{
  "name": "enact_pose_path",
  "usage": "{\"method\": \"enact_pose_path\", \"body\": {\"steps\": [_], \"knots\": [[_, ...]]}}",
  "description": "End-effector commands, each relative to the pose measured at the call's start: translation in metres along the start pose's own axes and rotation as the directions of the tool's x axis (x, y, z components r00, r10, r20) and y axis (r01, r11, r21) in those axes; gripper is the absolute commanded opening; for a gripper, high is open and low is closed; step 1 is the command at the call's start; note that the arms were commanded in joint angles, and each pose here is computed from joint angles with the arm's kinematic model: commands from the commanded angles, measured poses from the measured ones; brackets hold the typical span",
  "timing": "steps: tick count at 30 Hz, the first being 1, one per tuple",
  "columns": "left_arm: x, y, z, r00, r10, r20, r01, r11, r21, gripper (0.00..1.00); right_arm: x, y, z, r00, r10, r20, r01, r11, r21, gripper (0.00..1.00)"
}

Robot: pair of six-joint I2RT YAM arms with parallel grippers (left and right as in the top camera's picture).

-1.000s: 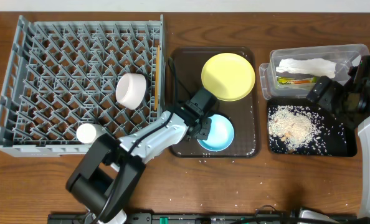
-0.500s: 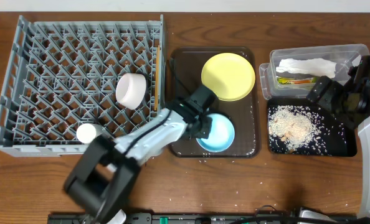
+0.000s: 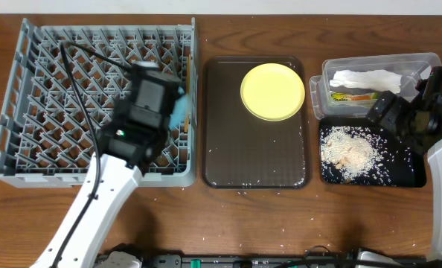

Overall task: Sort waste into correct bins and load items into the dishwasher
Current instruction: 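Carry the light-blue bowl into the dish rack with the left gripper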

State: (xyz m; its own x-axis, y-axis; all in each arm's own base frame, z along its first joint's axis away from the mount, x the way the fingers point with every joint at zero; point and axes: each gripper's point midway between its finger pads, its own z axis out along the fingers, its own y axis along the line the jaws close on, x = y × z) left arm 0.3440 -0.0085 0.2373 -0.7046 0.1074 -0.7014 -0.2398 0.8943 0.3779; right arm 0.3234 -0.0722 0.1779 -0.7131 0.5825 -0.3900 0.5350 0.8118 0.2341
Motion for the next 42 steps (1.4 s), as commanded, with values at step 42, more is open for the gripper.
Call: {"method": "enact_pose_path", "body": {"steps": [42], "knots": [[0.03, 0.084, 0.127, 0.933, 0.175, -0.313, -0.35, 0.637, -0.687, 0.08, -0.004, -0.001, -0.004, 1.0, 0.019, 0.014, -0.019, 1.0, -0.006, 0.99]]}}
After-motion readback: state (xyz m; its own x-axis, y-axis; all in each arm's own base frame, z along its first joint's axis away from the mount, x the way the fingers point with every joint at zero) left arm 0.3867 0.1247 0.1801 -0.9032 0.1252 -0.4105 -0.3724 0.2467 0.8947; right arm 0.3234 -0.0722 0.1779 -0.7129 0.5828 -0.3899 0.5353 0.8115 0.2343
